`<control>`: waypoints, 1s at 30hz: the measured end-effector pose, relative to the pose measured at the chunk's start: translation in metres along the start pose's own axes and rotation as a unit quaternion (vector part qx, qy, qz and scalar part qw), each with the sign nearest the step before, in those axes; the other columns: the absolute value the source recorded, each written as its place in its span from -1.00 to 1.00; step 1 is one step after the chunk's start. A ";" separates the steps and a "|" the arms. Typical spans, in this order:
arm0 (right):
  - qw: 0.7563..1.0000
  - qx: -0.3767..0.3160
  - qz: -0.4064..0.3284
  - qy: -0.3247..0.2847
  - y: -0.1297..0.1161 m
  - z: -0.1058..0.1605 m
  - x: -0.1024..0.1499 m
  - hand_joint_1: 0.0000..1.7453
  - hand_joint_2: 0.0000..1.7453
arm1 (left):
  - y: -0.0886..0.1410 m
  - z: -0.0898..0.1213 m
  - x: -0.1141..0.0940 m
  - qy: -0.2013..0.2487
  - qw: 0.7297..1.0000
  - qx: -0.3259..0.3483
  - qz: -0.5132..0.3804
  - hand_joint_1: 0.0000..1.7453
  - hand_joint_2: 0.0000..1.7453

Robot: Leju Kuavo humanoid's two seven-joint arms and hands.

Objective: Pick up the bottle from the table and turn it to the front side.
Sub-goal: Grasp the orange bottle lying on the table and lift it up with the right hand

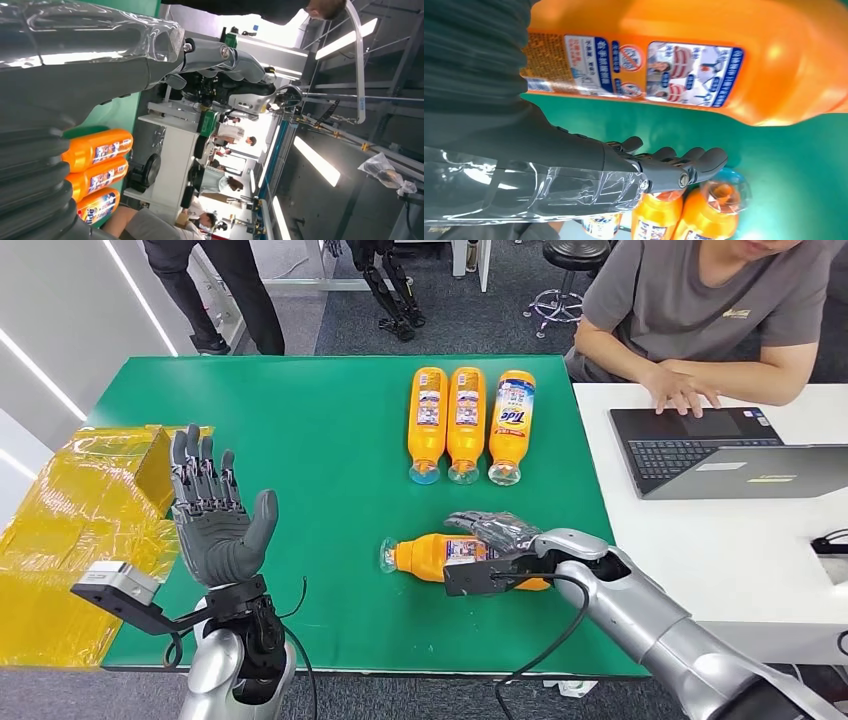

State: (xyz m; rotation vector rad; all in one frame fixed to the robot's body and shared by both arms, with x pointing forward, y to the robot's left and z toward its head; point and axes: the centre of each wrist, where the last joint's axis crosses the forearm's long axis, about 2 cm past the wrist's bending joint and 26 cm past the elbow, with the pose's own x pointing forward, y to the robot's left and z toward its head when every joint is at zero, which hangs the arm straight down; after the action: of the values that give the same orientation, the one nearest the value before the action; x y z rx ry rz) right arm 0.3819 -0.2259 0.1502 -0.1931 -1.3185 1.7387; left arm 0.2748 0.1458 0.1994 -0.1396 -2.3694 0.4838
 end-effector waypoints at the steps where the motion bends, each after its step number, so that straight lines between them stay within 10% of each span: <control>1: 1.000 0.003 0.006 0.007 -0.001 0.001 -0.002 -1.00 1.00 | 0.000 0.000 0.000 0.001 1.000 0.001 0.001 -1.00 1.00; 24: 0.981 -0.013 0.142 0.133 0.039 0.036 -0.031 -1.00 1.00 | 0.001 0.005 0.000 0.012 1.000 0.004 0.013 -1.00 1.00; 25: 0.981 -0.012 0.143 0.133 0.042 0.038 -0.032 -0.93 1.00 | 0.002 0.006 0.000 0.013 1.000 0.003 0.013 -1.00 1.00; 29: 0.980 -0.019 0.151 0.131 0.050 0.043 -0.032 0.85 1.00 | 0.002 0.008 0.000 0.015 1.000 0.002 0.012 -1.00 1.00; 30: 0.979 -0.021 0.152 0.131 0.052 0.044 -0.032 0.94 1.00 | 0.002 0.008 0.000 0.015 1.000 0.002 0.011 -1.00 1.00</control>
State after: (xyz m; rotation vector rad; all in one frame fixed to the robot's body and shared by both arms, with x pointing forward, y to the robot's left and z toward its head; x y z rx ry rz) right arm 0.3441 -0.2795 0.1136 -0.6544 -1.1764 1.8625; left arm 0.2696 0.1453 0.1928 -0.1711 -2.3403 0.4930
